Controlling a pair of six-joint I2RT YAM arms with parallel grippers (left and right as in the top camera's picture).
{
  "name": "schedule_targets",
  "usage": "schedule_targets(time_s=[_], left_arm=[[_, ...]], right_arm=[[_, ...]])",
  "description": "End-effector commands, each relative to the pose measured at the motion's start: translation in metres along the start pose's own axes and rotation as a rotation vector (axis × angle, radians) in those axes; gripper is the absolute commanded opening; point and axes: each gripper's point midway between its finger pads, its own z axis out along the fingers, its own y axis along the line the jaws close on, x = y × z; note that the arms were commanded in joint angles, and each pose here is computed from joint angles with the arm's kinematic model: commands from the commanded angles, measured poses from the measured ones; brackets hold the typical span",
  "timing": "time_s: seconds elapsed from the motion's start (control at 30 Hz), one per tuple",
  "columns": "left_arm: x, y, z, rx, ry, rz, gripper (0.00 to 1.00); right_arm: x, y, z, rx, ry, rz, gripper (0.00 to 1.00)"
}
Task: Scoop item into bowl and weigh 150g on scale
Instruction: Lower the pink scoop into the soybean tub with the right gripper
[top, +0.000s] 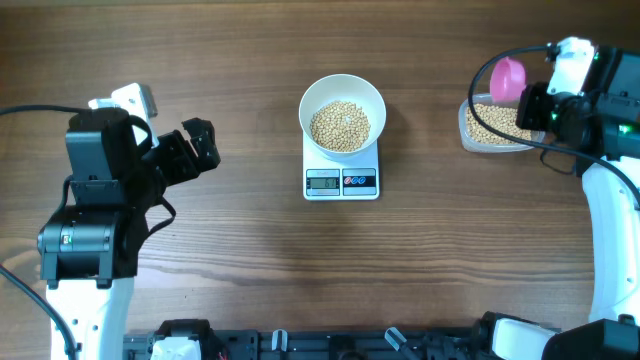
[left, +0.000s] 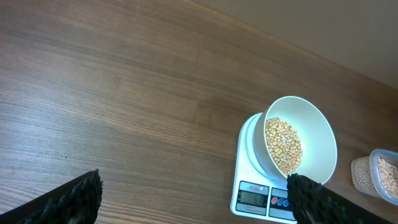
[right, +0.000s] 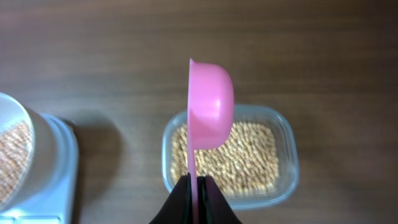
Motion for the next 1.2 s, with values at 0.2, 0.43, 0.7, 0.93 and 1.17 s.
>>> schedule_targets(time_s=[0.2, 0.43, 0.7, 0.93, 1.17], left_arm=[[-0.007, 0.001, -0.003, -0.008, -0.019, 0.01, 1.0], [-0.007, 0.001, -0.003, -0.008, -0.019, 0.01, 1.0], [-0.007, 0.001, -0.003, -0.008, -0.019, 0.01, 1.0], [-0.007, 0.001, -0.003, -0.008, -0.019, 0.01, 1.0], [-0.007, 0.001, -0.003, -0.008, -0.018, 0.011, 1.0]], right_arm=[[0.029, -0.021, 0.001, 0.115, 0.128, -0.149, 0.04], [0.043, -0.039, 0.022, 0.186, 0.212, -0.154, 0.04], [0.044, -0.039, 0.026, 0.183, 0.225, -0.191, 0.04], [0.044, -0.04, 0.03, 0.182, 0.225, -0.195, 0.04], [0.058, -0.042, 0.045, 0.172, 0.291, -0.19, 0.04]])
